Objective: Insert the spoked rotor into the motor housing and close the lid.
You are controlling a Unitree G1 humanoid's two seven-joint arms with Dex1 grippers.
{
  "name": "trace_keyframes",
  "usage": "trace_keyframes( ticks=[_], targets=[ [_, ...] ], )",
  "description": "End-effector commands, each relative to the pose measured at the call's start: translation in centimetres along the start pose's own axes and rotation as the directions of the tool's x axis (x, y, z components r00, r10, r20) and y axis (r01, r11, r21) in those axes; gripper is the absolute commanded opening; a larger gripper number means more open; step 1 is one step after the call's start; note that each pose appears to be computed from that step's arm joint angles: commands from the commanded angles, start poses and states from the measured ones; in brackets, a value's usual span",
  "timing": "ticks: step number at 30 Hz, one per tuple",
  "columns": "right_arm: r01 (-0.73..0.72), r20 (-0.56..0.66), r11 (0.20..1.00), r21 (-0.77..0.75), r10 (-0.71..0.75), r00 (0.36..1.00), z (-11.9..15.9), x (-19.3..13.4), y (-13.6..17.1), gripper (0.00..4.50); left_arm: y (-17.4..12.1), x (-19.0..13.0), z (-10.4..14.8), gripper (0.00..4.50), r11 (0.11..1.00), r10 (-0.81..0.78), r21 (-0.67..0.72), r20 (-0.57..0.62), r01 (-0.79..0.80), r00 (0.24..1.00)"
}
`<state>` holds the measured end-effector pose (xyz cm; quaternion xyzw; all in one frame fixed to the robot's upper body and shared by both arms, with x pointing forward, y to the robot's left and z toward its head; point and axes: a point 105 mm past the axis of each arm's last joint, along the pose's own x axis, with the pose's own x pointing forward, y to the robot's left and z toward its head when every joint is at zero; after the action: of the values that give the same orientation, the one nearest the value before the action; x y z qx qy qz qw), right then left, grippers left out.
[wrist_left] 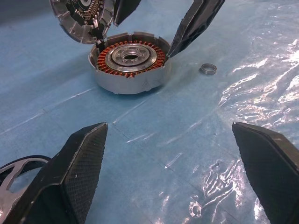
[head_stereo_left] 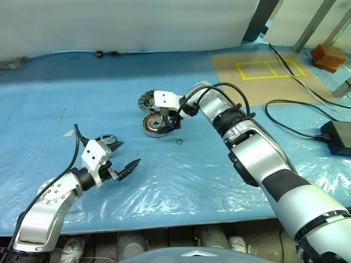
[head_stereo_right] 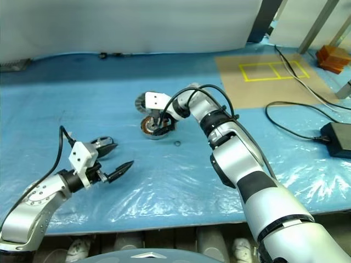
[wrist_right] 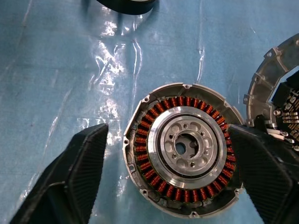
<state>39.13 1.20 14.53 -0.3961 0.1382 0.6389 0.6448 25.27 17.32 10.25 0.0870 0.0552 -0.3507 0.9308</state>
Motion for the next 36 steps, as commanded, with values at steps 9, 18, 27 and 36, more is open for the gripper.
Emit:
trace_keyframes(
  ticks=[9, 18, 27, 36],
  targets=[
    [-0.023, -0.03, 0.996, -0.085, 0.021, 0.999, 0.4, 0.5, 0.2, 4.47, -0.2, 0.1, 0.6, 4.5, 1.0, 0.005, 0.024, 0.026, -0.006, 1.0],
    [-0.026, -0.115, 0.991, -0.132, 0.011, 0.993, -1.1, 1.6, 0.7, 4.47, -0.6, 0.6, 0.4, 4.5, 1.0, 0.0, 0.015, 0.032, -0.001, 1.0],
    [-0.078, -0.145, 0.983, -0.167, 0.054, 0.988, -1.9, 2.4, 1.8, 4.47, -1.1, 1.1, 0.7, 4.5, 1.0, 0.006, 0.01, 0.042, -0.006, 0.999],
    [-0.1, -0.152, 0.972, -0.213, 0.068, 0.986, -1.6, 3.1, 2.3, 1.98, -1.2, 1.7, 2.0, 4.5, 1.0, 0.004, 0.019, 0.083, -0.005, 0.997]
  ],
)
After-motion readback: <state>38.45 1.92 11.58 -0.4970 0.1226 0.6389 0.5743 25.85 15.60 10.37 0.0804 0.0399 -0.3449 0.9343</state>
